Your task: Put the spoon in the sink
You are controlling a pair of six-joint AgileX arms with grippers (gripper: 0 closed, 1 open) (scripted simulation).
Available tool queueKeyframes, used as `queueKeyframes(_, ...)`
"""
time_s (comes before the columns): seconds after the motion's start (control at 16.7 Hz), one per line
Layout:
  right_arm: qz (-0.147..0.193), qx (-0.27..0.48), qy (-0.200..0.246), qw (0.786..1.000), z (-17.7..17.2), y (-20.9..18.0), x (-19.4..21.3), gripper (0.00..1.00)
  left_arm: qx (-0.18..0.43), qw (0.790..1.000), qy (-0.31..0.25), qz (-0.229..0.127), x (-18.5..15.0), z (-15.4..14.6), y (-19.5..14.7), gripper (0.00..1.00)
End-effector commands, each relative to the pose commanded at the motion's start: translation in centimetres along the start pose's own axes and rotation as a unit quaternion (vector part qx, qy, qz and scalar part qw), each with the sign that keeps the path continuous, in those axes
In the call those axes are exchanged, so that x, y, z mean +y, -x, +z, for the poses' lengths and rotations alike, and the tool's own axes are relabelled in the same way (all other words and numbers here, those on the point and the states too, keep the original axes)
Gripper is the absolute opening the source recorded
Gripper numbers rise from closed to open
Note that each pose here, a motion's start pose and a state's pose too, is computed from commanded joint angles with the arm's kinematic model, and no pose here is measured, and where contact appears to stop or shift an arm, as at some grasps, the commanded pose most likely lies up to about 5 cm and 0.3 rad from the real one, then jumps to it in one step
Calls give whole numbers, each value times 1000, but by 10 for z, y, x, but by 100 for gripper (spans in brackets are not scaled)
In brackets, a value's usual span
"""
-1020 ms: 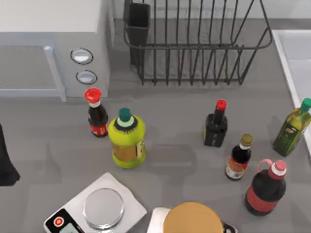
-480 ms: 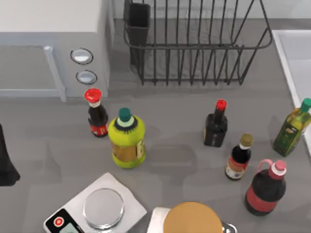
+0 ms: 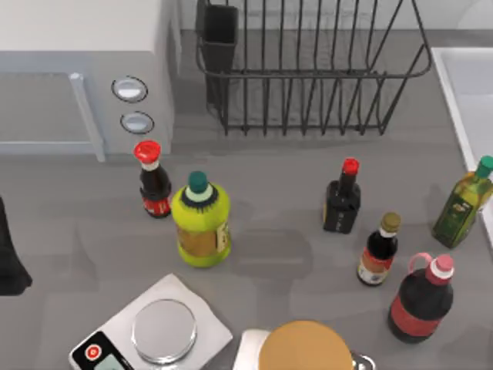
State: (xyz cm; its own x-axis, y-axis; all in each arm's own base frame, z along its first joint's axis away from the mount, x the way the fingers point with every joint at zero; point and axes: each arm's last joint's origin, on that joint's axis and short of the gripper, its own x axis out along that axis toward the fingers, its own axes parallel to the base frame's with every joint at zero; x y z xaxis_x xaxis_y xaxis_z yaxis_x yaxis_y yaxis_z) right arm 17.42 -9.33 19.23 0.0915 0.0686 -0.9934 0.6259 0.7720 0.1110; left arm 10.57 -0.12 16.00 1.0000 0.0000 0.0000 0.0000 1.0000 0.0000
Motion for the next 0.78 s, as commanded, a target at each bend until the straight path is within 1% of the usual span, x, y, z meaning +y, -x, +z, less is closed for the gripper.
queueKeyframes(0.12,-1,13,-9,1000,4,0,-2,100,0,1000,0,0,0,0,0,100)
queueKeyframes(0.48,-2,13,-7,1000,4,-4,-1,100,0,1000,0,0,0,0,0,100)
queueKeyframes(0.6,-2,15,-9,1000,5,-16,-1,100,0,1000,0,0,0,0,0,100)
queueKeyframes(0.78,-1,11,-9,1000,9,-47,-1,100,0,1000,0,0,0,0,0,100)
